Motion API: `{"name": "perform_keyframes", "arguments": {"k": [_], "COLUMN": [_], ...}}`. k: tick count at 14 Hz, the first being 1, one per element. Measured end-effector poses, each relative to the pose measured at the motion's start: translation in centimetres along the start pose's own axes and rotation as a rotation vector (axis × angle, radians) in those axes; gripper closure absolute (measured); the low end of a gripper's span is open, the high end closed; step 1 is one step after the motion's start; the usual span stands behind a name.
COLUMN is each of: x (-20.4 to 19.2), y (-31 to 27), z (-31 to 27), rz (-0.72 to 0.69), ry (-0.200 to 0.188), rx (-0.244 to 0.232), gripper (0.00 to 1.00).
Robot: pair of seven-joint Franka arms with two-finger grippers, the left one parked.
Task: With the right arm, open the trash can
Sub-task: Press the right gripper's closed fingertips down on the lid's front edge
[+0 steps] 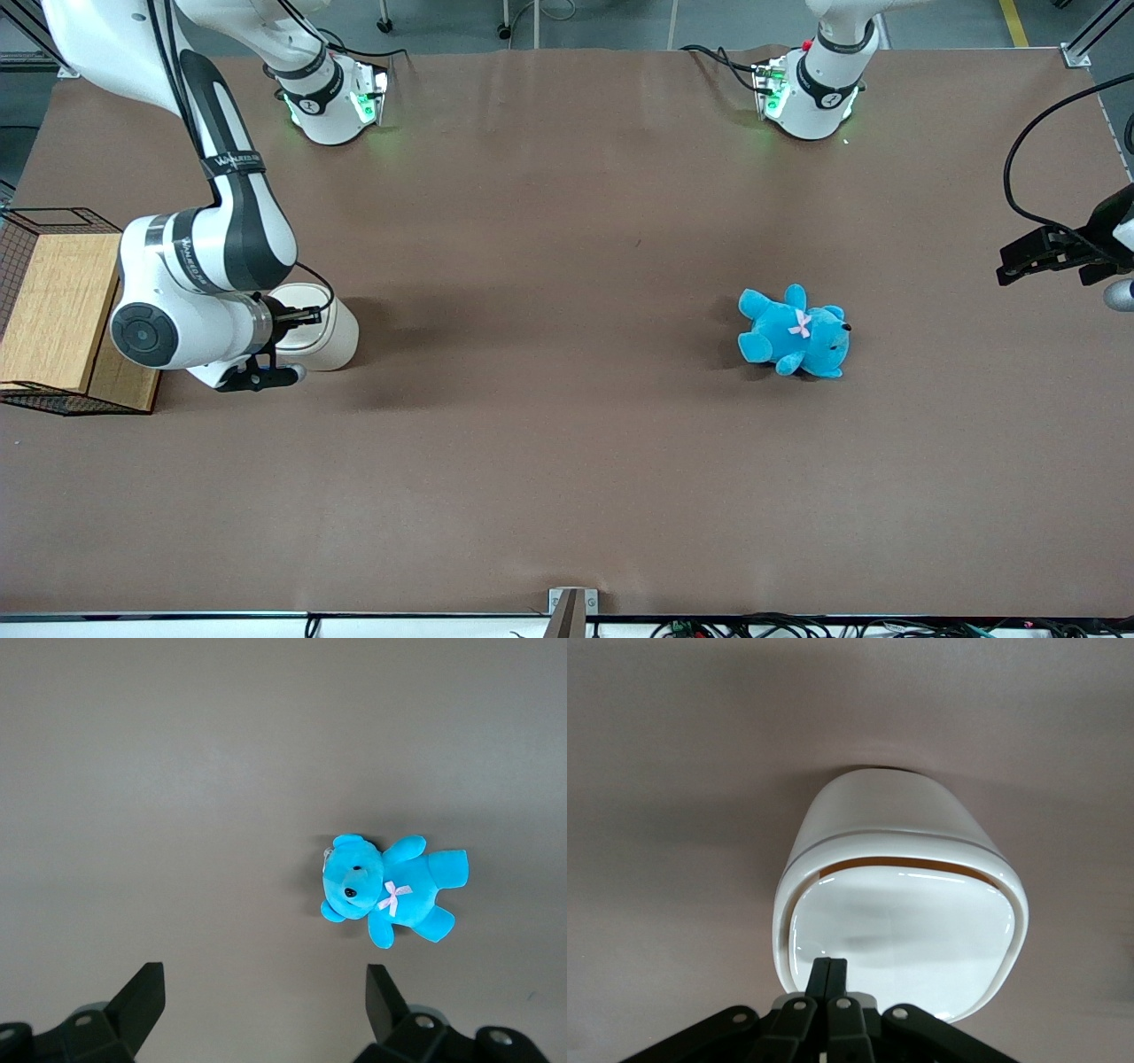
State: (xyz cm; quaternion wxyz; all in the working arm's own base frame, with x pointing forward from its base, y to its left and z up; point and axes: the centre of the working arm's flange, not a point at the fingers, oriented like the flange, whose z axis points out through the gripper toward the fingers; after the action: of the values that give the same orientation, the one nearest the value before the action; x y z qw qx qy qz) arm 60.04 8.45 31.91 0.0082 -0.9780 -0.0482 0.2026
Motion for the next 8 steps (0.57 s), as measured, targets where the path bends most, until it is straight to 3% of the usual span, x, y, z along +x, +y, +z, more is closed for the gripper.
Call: {"name": "perform_keyframes", "arguments": {"k": [8], "x": [0.4], "y": [0.0], "z": [1.6], "rz": [0.003], "ry": [-0.03], "rx": [0.006], "gripper": [0.99]}}
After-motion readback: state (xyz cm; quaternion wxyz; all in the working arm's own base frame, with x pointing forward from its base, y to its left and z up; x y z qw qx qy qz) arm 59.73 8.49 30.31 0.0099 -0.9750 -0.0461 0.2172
